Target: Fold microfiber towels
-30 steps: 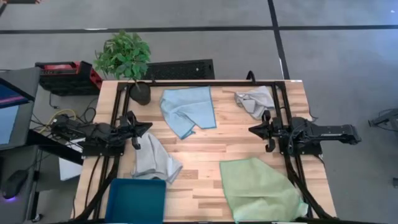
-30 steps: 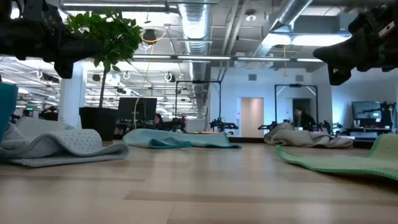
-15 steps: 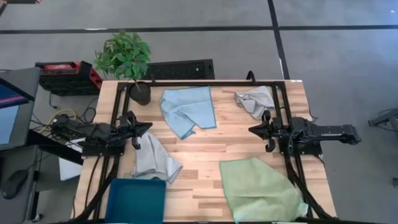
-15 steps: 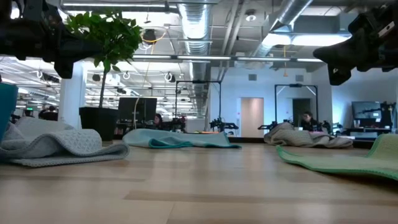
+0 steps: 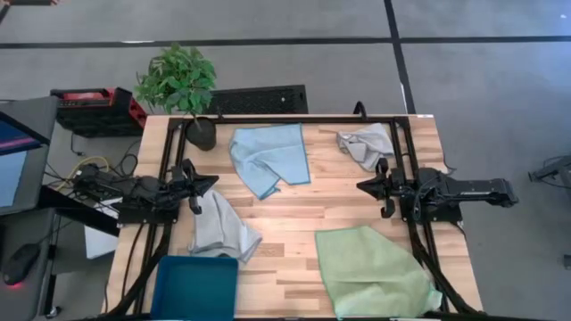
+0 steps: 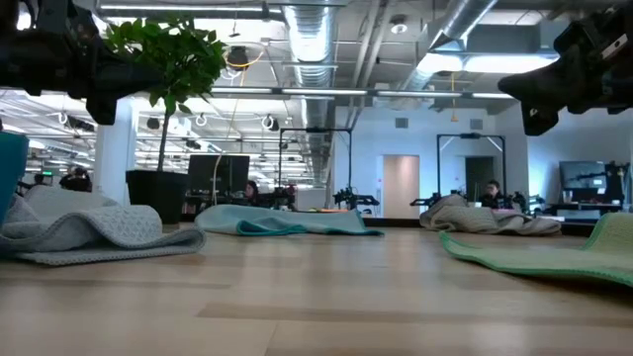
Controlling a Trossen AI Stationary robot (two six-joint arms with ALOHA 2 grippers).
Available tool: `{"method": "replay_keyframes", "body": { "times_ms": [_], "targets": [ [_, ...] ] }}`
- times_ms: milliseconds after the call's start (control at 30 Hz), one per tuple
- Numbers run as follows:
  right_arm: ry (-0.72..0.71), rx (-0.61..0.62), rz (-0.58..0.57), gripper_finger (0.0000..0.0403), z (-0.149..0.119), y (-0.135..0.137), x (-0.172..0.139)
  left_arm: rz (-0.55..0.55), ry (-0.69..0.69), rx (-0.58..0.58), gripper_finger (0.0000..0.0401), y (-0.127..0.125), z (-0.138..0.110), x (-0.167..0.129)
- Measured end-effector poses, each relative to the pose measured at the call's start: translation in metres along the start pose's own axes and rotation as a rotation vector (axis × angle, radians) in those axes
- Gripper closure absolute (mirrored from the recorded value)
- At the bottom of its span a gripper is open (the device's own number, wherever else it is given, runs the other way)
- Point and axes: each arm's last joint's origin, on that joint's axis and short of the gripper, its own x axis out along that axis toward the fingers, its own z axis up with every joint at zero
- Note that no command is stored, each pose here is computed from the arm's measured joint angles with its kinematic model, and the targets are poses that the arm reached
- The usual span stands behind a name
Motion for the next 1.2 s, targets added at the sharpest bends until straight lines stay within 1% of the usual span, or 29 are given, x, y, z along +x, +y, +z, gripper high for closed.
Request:
{"method": "replay_keyframes", "body": {
  "times_ms": [267, 900, 1067, 1200],
  "targets": [
    [-0.001, 0.0, 0.0, 0.036, 0.0001, 0.0, 0.0, 0.009, -0.002, -0.014, 0.0401, 0.0003, 0.0002, 0.0],
    [0.0, 0.0, 0.0, 0.036, 0.0, 0.0, 0.0, 0.011, -0.002, -0.004, 0.0401, 0.0003, 0.0001, 0.0],
    [-0.002, 0.0, -0.001, 0.036, 0.0001, 0.0, 0.0, 0.011, -0.002, -0.062, 0.0401, 0.0003, 0.0001, 0.0],
    [-0.023, -0.003, -0.018, 0.036, 0.0015, -0.0005, 0.0001, 0.01, -0.003, -0.068, 0.0401, 0.0003, 0.0002, 0.0]
  ]
}}
